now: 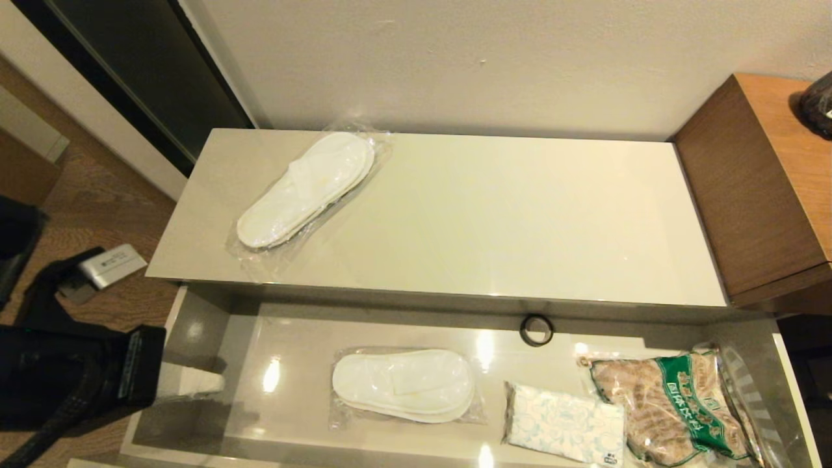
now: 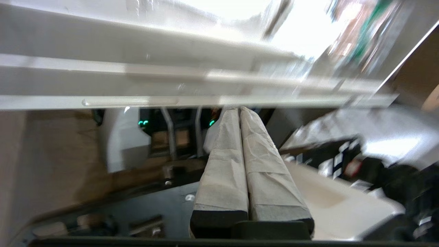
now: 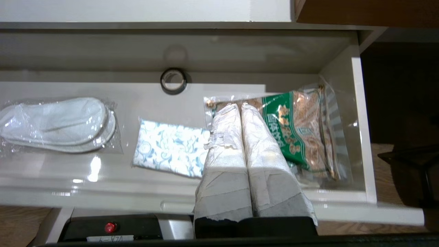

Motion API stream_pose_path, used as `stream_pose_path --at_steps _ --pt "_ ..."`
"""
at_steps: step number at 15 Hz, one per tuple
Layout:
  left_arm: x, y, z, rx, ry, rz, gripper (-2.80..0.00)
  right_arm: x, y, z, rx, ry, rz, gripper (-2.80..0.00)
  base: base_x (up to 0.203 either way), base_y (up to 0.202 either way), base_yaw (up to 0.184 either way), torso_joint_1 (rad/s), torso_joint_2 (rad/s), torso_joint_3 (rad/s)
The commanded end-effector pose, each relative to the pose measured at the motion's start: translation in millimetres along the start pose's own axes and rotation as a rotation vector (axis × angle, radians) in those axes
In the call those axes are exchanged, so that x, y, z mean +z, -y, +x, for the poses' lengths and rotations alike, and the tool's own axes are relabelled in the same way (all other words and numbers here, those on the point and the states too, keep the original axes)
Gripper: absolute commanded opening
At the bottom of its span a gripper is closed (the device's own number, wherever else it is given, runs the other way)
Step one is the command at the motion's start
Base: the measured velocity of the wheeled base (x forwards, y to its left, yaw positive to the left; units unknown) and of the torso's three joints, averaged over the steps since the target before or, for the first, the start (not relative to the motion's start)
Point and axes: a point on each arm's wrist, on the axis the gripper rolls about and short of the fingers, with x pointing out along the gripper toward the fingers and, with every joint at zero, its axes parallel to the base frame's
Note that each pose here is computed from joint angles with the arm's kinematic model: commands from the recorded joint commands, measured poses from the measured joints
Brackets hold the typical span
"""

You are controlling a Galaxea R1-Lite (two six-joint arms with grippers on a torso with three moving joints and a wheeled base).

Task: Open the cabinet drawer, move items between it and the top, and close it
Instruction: Open the drawer, then pick up the disposable slippers on the table

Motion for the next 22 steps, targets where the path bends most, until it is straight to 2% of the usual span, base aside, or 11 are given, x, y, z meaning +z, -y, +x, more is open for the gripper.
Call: stream_pose_path --at_steps 1,5,7,8,9,12,15,17,18,20,22 --pt "1 4.6 -16 0.007 0.094 0.01 -2.8 0 0 0 0.001 -0.001 -0.001 -2.8 0.0 0.0 0.0 0.0 0.0 0.0" --pt "34 10.6 8 0.056 0.221 0.032 -2.8 0 0 0 0.001 -0.003 -0.001 -2.8 0.0 0.0 0.0 0.0 0.0 0.0" --pt "52 12.6 25 0.119 0.241 0.06 -2.8 0 0 0 0.002 -0.001 -0.001 -2.8 0.0 0.0 0.0 0.0 0.0 0.0" --pt "63 13.7 37 0.148 0.235 0.097 -2.8 0 0 0 0.002 0.001 -0.001 -2.8 0.0 0.0 0.0 0.0 0.0 0.0" --pt "73 14.0 49 0.197 0.234 0.144 0.0 0 0 0 0.002 -0.001 -0.001 -2.8 0.0 0.0 0.0 0.0 0.0 0.0" --pt "106 12.1 90 0.369 0.241 0.262 0.0 0 0 0 0.002 0.0 -0.001 -2.8 0.0 0.0 0.0 0.0 0.0 0.0" --pt "134 13.4 118 0.527 0.287 0.474 0.0 0 0 0 0.002 0.0 -0.001 -2.8 0.0 0.0 0.0 0.0 0.0 0.0" --pt "149 17.9 130 0.615 0.356 0.596 0.0 0 0 0 0.002 0.0 -0.001 -2.8 0.0 0.0 0.0 0.0 0.0 0.0" --pt "156 23.0 131 0.633 0.402 0.655 0.0 0 0 0 0.002 -0.001 -0.001 -2.8 0.0 0.0 0.0 0.0 0.0 0.0" --pt "161 30.7 133 0.654 0.433 0.766 0.0 0 0 0 0.002 -0.001 -0.002 -2.8 0.0 0.0 0.0 0.0 0.0 0.0" --pt "155 42.6 137 0.669 0.429 0.823 0.0 0 0 0 0.002 -0.001 -0.004 -2.8 0.0 0.0 0.0 0.0 0.0 0.0"
